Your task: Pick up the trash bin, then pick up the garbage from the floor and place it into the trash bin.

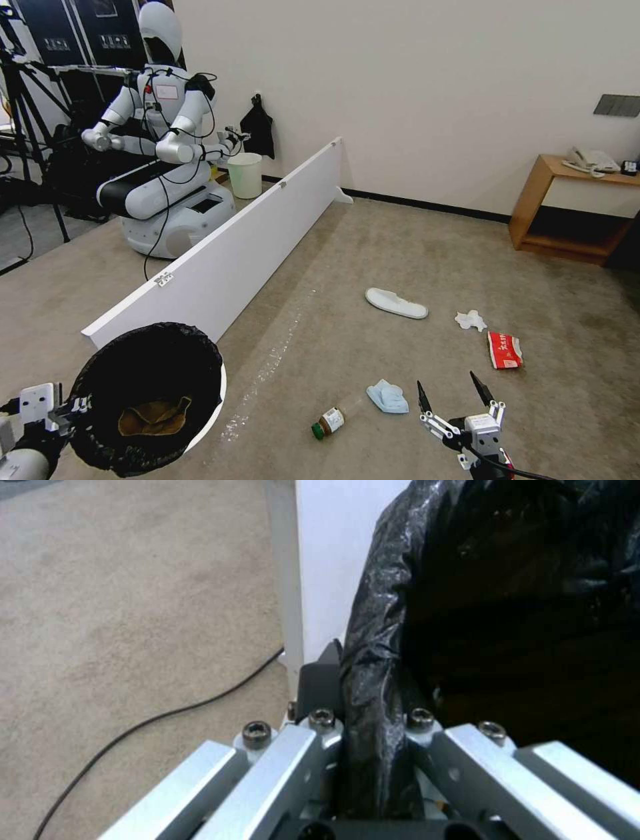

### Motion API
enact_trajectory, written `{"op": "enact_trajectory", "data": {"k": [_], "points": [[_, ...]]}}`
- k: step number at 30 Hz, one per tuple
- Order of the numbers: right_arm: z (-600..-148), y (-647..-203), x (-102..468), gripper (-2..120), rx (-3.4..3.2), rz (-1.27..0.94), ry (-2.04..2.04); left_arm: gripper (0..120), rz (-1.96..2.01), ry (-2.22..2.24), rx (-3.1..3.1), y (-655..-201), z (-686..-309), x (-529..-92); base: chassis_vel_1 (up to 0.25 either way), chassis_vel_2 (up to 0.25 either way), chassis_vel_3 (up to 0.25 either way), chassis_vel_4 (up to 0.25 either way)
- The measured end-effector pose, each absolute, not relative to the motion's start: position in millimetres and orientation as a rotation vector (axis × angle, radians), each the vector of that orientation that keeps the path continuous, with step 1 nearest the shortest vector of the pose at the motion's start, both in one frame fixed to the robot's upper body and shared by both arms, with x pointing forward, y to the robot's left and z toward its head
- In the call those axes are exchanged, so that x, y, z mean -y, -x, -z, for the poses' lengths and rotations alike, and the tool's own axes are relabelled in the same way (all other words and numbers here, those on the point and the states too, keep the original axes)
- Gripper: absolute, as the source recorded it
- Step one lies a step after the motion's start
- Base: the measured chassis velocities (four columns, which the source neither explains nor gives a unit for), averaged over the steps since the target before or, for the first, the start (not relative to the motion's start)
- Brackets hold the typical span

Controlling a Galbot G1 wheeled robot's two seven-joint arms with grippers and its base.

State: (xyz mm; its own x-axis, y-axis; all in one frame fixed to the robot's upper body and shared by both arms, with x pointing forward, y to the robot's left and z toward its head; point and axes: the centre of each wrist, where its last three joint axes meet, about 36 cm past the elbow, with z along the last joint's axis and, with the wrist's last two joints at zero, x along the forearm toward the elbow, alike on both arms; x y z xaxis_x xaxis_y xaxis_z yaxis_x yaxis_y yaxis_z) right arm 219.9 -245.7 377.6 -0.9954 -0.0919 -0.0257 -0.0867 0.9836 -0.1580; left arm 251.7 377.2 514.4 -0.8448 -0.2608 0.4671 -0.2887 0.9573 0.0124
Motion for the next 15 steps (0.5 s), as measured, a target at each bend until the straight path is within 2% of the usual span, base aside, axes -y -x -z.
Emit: {"op": "enact_trajectory", "data": {"k": [7,15], "points": [[-377.9,-220.3,246.5,100,-3.095,0.247,0.137,3,-0.079,-0.389,2.629,-251.4,-514.8,-376.8,-0.008,0.004,0.016,-0.010],[-378.7,-220.8,247.8,100,-3.092,0.250,0.135,3,-0.081,-0.385,2.628,-251.6,-514.7,-376.3,-0.061,0.062,0.058,-0.052]]}}
